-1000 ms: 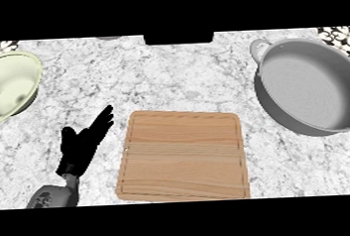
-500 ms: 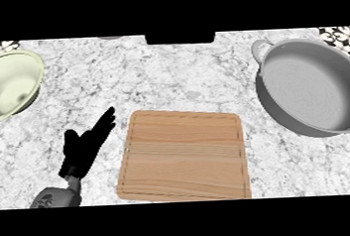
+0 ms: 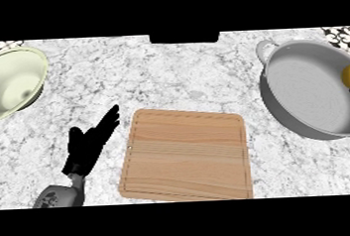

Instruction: Pick the lemon from the cutting board and place it in the pot

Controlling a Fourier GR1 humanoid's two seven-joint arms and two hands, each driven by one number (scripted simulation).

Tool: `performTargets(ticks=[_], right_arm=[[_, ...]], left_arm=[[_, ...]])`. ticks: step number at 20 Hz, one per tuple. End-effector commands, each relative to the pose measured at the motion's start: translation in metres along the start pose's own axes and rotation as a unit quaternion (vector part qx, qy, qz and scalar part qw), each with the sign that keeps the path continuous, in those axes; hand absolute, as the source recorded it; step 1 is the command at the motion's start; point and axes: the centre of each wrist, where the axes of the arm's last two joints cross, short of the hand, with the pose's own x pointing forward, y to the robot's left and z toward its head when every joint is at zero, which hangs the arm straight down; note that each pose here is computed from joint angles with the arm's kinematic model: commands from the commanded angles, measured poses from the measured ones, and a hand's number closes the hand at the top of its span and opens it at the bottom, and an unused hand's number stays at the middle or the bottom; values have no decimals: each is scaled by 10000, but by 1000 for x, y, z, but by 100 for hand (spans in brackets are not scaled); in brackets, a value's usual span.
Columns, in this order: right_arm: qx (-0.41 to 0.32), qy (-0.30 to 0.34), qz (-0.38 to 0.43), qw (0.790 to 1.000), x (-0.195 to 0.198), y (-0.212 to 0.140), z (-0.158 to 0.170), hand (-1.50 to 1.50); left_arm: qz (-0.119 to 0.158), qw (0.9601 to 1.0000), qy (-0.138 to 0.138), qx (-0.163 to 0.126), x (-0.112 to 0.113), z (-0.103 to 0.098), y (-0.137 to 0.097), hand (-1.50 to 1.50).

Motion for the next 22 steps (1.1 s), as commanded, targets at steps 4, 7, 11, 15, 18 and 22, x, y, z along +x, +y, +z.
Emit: performTargets(ticks=[4,7,11,15,18,22], right_arm=[[242,365,1858,9816,30,33,-24,150],[805,687,2020,9736,40,54,-39,150],[1895,1641,1983,9476,45,67,-50,150],[2346,2096,1923,9295,39,96,-55,-150],[1948,1537,1216,9611,50,123,-58,-150],[747,876,-408,9925,77,103,-71,-150]], left_arm=[[-32,10000,-1,-8,10,-9,12,0],[-34,9999,-73,-88,-3,-4,5,0],[-55,9999,1,-123,2,-6,7,0],[-55,9999,-1,-105,0,-2,-11,0],[13,10000,-64,-45,3,-1,6,0],[42,9999,-48,105,-5,-4,4,0]])
